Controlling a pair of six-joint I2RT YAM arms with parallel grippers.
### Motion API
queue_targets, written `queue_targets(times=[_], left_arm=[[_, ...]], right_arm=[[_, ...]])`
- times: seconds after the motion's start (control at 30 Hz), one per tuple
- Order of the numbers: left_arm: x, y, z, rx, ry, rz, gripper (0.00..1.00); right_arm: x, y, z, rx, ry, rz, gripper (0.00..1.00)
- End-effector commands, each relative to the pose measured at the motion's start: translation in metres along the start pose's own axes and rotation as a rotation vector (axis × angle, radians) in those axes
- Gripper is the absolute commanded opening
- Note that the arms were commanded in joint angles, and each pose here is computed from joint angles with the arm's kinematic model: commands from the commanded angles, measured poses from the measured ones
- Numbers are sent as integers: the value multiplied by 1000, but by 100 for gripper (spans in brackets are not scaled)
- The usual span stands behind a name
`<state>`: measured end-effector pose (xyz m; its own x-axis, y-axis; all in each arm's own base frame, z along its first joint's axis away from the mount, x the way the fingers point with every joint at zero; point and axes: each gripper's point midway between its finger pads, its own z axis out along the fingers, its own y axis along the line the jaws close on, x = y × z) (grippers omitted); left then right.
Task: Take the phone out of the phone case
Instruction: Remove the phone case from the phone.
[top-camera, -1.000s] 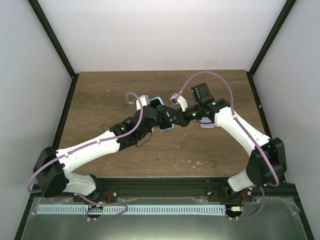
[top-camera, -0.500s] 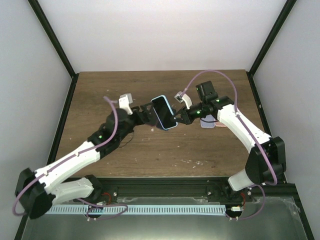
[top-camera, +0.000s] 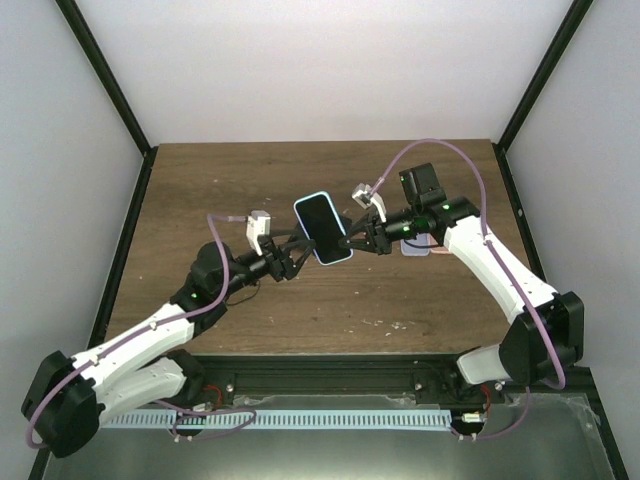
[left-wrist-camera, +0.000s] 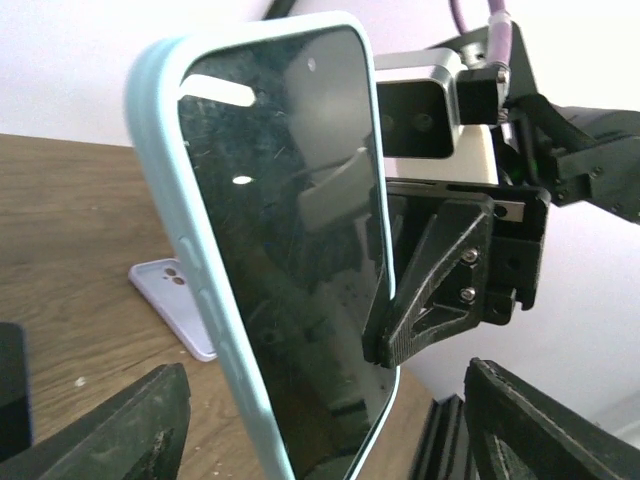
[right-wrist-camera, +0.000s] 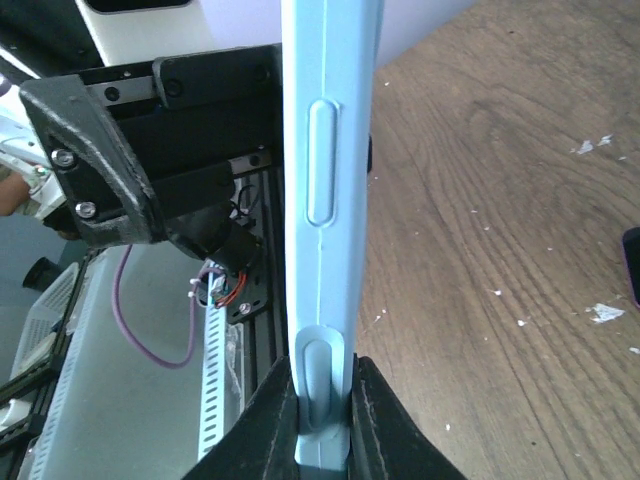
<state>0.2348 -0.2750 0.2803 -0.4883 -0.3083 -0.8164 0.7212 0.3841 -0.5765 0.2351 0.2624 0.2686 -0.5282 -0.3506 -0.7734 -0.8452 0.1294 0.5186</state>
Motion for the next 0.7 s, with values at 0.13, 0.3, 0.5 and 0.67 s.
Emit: queue_targets(times=[0.13, 0.3, 0.5, 0.67], left_arm=[[-17, -27, 11, 153, -30, 49, 68], [-21, -31, 16, 174, -29, 54, 60], [-26, -35, 20, 204, -27, 51, 48], [-26, -46, 26, 273, 11, 49, 28]], right_arm=[[-3, 34, -5, -157, -35, -54, 1], [1, 36, -5, -170, -34, -52, 1], [6, 35, -4, -175, -31, -46, 1], [6, 36, -4, -172, -30, -49, 1]])
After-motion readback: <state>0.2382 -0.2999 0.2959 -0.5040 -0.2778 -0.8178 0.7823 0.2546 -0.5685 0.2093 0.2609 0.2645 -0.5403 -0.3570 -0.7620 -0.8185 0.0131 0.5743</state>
